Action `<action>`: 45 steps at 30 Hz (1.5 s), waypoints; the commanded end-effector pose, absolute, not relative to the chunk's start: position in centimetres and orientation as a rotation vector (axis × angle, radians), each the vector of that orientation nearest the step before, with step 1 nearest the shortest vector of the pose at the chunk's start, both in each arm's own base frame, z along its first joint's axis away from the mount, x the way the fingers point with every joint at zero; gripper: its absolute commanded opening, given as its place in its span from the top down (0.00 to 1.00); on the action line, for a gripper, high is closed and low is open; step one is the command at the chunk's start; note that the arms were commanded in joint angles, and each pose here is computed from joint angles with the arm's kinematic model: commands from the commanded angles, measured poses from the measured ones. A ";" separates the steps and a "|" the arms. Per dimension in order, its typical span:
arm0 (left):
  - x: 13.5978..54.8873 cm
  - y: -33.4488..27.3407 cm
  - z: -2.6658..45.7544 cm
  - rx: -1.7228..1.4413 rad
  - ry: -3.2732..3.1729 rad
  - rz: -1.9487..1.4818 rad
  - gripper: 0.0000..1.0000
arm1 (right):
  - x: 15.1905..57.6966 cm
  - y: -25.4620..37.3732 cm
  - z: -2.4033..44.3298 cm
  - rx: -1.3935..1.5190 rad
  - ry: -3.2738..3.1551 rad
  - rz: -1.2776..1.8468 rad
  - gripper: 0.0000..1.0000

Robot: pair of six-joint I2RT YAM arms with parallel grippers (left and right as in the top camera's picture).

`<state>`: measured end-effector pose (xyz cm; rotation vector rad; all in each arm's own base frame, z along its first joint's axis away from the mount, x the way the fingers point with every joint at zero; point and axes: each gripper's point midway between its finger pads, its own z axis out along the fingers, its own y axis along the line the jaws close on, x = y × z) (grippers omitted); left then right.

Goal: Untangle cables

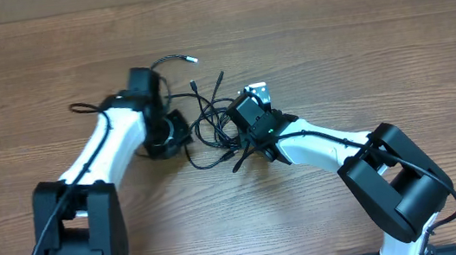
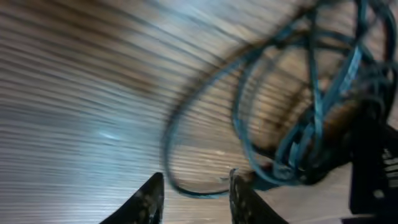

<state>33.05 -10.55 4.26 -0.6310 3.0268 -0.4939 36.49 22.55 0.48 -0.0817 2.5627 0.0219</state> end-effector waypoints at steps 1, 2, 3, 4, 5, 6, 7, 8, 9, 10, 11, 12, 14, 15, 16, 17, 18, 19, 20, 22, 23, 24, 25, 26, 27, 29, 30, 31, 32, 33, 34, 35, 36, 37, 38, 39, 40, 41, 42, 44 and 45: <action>32.7 -13.4 5.1 -0.755 3.002 -0.499 0.67 | 36.5 22.5 0.1 -0.086 2.572 0.023 0.91; 32.4 -13.9 4.8 -0.778 3.011 -0.481 0.67 | 36.5 22.5 0.1 -0.086 2.572 0.023 0.91; 32.2 -14.1 4.4 -0.801 3.016 -0.462 0.65 | 36.5 22.5 0.1 -0.086 2.572 0.023 0.91; 32.1 -14.5 3.9 -0.826 3.022 -0.445 0.64 | 36.5 22.5 0.1 -0.086 2.572 0.023 0.91; 32.2 -14.8 3.6 -0.833 3.024 -0.448 0.64 | 36.5 22.5 0.1 -0.086 2.572 0.023 0.91; 32.2 -15.0 3.3 -0.839 3.024 -0.450 0.64 | 36.5 22.5 0.1 -0.086 2.572 0.023 0.90; 32.4 -15.2 2.9 -0.863 3.021 -0.451 0.64 | 36.5 22.5 0.1 -0.086 2.572 0.023 0.91; 32.5 -15.4 2.6 -0.878 3.018 -0.456 0.64 | 36.5 22.5 0.1 -0.086 2.572 0.023 0.91; 32.7 -15.5 2.1 -0.889 3.015 -0.456 0.64 | 36.5 22.5 0.1 -0.087 2.574 0.021 0.91; 32.8 -15.5 2.0 -0.888 3.014 -0.456 0.64 | 36.5 22.5 0.1 -0.087 2.574 0.021 0.91; 32.9 -15.5 1.7 -0.891 3.016 -0.449 0.65 | 36.5 22.5 0.1 -0.087 2.574 0.021 0.91; 33.0 -15.5 1.3 -0.890 3.016 -0.448 0.65 | 36.5 22.5 0.1 -0.087 2.574 0.021 0.91; 33.3 -15.7 1.1 -0.887 3.009 -0.456 0.65 | 36.5 22.5 0.1 -0.087 2.574 0.021 0.91; 33.6 -15.7 1.0 -0.882 3.002 -0.463 0.65 | 36.5 22.5 0.1 -0.087 2.574 0.022 0.91; 33.7 -15.8 1.0 -0.879 2.995 -0.468 0.65 | 36.5 22.5 0.1 -0.087 2.574 0.022 0.91; 34.0 -15.9 1.1 -0.873 2.984 -0.480 0.69 | 36.5 22.5 0.1 -0.087 2.574 0.022 0.91; 34.2 -15.9 1.1 -0.870 2.978 -0.485 0.79 | 36.5 22.5 0.1 -0.087 2.574 0.021 0.91; 34.2 -16.0 1.1 -0.870 2.979 -0.487 0.89 | 36.5 22.5 0.1 -0.087 2.574 0.021 0.91; 34.1 -15.9 1.1 -0.870 2.981 -0.486 0.94 | 36.5 22.5 0.1 -0.087 2.574 0.021 0.91; 34.1 -15.8 1.1 -0.841 2.989 -0.483 0.96 | 36.5 22.5 0.1 -0.087 2.574 0.021 0.91; 34.4 -15.3 1.2 -0.818 2.988 -0.488 0.96 | 36.4 22.5 0.1 -0.087 2.575 0.021 0.91; 34.6 -15.2 1.5 -0.801 2.994 -0.559 0.96 | 36.4 22.5 0.0 -0.088 2.577 0.018 0.91; 34.8 -15.3 1.9 -0.770 3.000 -0.660 0.96 | 36.4 22.4 0.0 -0.088 2.578 0.017 0.91; 35.0 -15.6 2.7 -0.731 2.997 -0.816 0.96 | 36.4 22.4 0.0 -0.089 2.579 0.017 0.91; 35.4 -15.7 4.0 -0.690 2.969 -1.019 0.96 | 36.4 22.4 0.0 -0.088 2.578 0.018 0.91; 36.0 -15.5 6.4 -0.580 2.869 -1.331 0.96 | 36.4 22.5 0.0 -0.088 2.577 0.020 0.91; 36.2 -15.0 7.3 -0.532 2.819 -1.422 0.96 | 36.3 22.6 0.0 -0.090 2.580 0.027 0.91; 36.3 -14.6 7.5 -0.505 2.800 -1.439 0.96 | 36.3 22.6 0.0 -0.091 2.581 0.027 0.91; 36.2 -13.9 7.1 -0.499 2.812 -1.405 0.96 | 36.3 22.6 0.0 -0.091 2.581 0.026 0.91; 35.9 -13.3 6.5 -0.516 2.843 -1.346 0.96 | 36.3 22.6 0.0 -0.091 2.581 0.026 0.91; 35.6 -12.7 5.9 -0.539 2.880 -1.272 0.96 | 36.3 22.6 0.0 -0.091 2.581 0.026 0.91; 34.9 -11.2 4.2 -0.587 2.961 -1.077 0.96 | 36.3 22.6 0.0 -0.091 2.581 0.027 0.91; 34.5 -10.4 3.5 -0.604 2.999 -0.973 0.96 | 36.3 22.6 0.0 -0.091 2.581 0.027 0.91; 33.8 -8.9 2.4 -0.624 3.054 -0.786 0.96 | 36.3 22.6 0.0 -0.091 2.582 0.029 0.91; 33.4 -8.1 1.9 -0.631 3.082 -0.687 0.96 | 36.3 22.7 0.0 -0.093 2.585 0.036 0.91; 33.1 -7.5 1.6 -0.633 3.100 -0.608 0.96 | 36.2 22.8 -0.1 -0.095 2.588 0.046 0.91; 32.9 -7.1 1.3 -0.630 3.113 -0.547 0.95 | 36.2 22.9 -0.1 -0.096 2.588 0.049 0.91; 32.7 -6.8 1.2 -0.622 3.123 -0.499 0.94 | 36.2 22.9 0.0 -0.096 2.588 0.050 0.91; 32.6 -6.7 1.0 -0.611 3.130 -0.460 0.92 | 36.2 22.9 0.0 -0.096 2.588 0.050 0.91; 32.5 -6.8 0.9 -0.592 3.136 -0.430 0.89 | 36.2 22.9 0.0 -0.096 2.587 0.050 0.91; 32.5 -6.9 0.9 -0.583 3.138 -0.427 0.87 | 36.2 22.9 0.0 -0.096 2.587 0.050 0.91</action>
